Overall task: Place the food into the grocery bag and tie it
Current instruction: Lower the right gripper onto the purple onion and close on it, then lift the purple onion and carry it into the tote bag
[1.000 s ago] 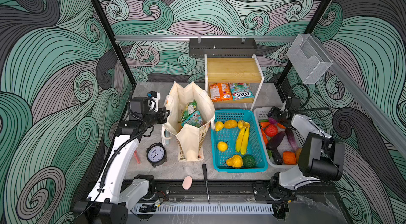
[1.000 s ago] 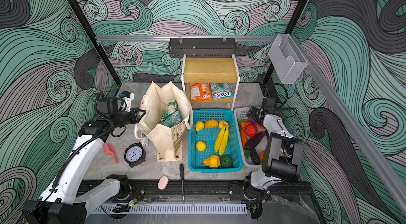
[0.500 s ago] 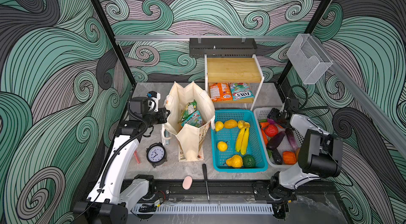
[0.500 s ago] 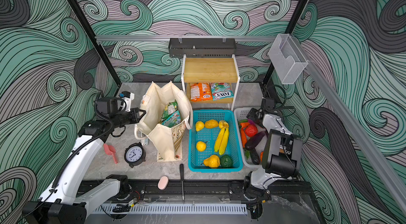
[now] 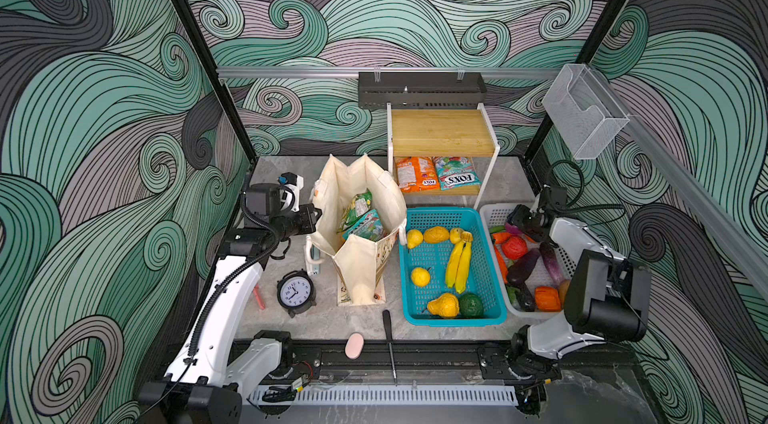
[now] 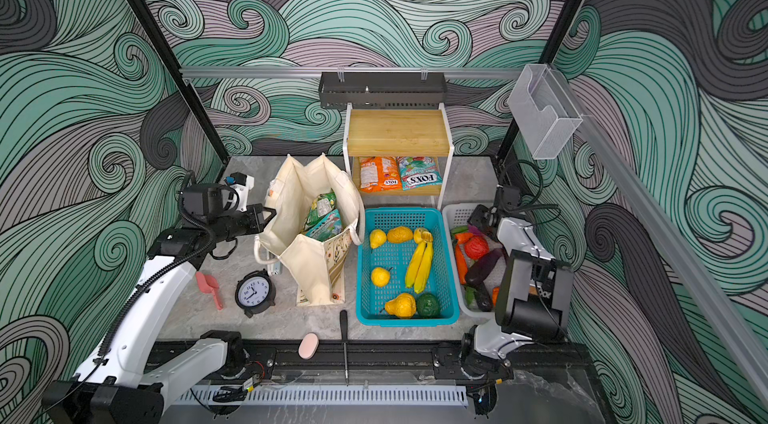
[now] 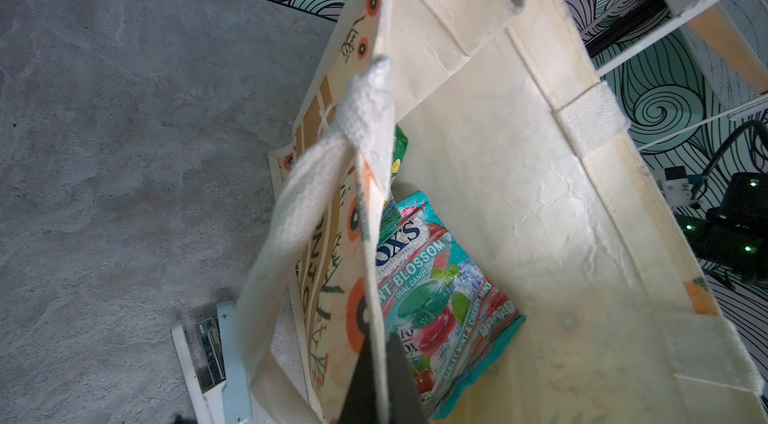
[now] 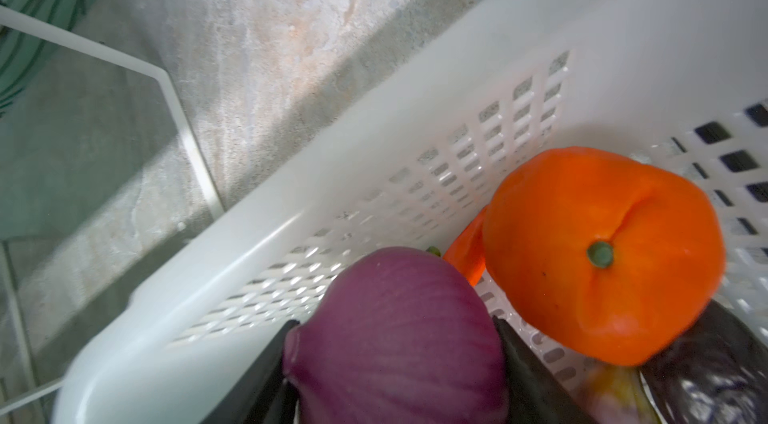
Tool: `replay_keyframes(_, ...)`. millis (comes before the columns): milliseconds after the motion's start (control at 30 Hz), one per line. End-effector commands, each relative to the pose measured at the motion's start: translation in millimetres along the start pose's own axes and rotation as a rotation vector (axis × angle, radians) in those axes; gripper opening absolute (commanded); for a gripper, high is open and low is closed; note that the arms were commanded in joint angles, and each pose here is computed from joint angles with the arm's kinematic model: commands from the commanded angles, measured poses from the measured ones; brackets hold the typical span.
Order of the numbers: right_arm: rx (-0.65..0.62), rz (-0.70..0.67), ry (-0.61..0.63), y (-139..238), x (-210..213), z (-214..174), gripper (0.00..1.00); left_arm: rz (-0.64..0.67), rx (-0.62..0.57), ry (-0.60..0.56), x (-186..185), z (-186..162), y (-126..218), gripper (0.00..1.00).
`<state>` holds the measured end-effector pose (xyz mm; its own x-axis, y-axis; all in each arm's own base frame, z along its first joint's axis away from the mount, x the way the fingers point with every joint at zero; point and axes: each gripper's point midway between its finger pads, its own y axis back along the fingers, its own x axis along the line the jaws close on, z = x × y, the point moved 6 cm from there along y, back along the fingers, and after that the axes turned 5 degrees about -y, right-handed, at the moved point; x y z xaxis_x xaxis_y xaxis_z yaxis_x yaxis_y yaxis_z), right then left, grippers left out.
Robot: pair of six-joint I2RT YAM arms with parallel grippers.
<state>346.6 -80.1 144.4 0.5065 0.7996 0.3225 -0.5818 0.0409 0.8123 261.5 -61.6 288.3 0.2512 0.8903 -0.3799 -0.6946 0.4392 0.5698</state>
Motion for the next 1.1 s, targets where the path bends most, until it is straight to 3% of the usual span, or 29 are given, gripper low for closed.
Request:
replay_keyframes(0, -0.010, 0.050, -0.006, 11.3, 7.3, 0.4, 0.47, -0.002, 0.005, -0.014, -0.8, -3.4, 3.2, 0.00)
replay_keyframes(300, -0.005, 0.110, -0.022, 16.3, 11.7, -5.9, 0.43, -0.007, 0.006, -0.013, -1.1, -3.6, 2.8, 0.00)
replay_keyframes(567, -0.024, 0.223, -0.022, 45.3, 26.2, -6.8, 0.43, -0.010, 0.004, -0.012, -1.5, -3.2, 3.1, 0.00)
replay_keyframes(900, -0.032, 0.498, -0.017, 102.4, 64.0, -14.8, 0.43, -0.021, 0.002, -0.010, -2.8, -3.6, 3.5, 0.00)
replay_keyframes(1067, -0.082, 0.594, 0.092, 149.0, 104.0, -21.6, 0.43, -0.032, -0.002, -0.004, -4.0, -3.1, 3.1, 0.00)
